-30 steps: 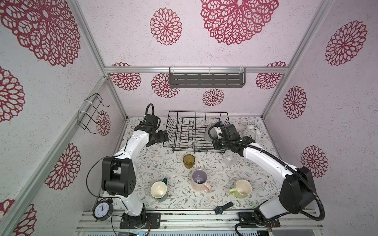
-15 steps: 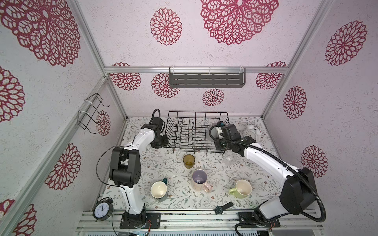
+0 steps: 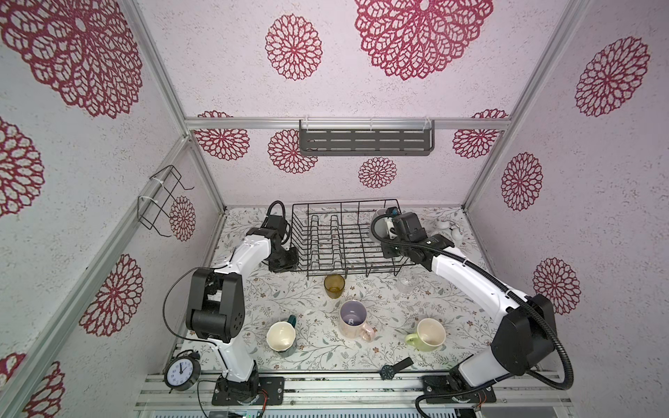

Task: Load cups into a dish rack
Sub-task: Rotate the dish rack at the top-center of the table, then place the cup upside down at the dish rack.

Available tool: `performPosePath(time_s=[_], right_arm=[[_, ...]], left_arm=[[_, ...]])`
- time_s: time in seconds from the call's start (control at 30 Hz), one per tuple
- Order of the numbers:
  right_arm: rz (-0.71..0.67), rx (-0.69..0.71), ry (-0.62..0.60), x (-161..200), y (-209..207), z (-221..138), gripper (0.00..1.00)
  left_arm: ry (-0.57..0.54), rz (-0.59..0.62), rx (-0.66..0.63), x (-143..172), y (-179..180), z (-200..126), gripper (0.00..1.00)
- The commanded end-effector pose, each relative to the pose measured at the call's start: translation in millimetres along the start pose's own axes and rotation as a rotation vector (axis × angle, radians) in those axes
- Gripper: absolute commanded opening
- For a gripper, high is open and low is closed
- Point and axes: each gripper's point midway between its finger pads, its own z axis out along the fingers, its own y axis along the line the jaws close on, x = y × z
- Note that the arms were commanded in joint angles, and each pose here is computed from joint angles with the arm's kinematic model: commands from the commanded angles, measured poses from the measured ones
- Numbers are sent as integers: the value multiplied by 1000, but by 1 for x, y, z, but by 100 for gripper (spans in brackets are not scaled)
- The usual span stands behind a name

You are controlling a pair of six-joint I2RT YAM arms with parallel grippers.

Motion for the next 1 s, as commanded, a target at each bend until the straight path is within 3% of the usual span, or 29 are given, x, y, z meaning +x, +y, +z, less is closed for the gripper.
performPosePath(time_s=[0.0,0.17,0.37,0.63,0.8,0.97], right_arm=[[14,29,-82,-30,-5,-5,0],[25,61,-51,-27,-10,16,0],[52,83,-40,-31,-19,46,0],[57,134,-65,-40,-36,89,0],[65,193,-87,-49,-45,113,0],[98,248,-118,-59,-53,127,0]], left_arm=[[55,30,24,19,-3,-5,12],[44,40,45,20,-8,-14,15],[13,45,26,22,-6,-32,28],[-103,43,-6,20,-2,-67,57],[-175,-14,-116,16,29,-80,58],[-243,-54,-140,14,42,-93,58]])
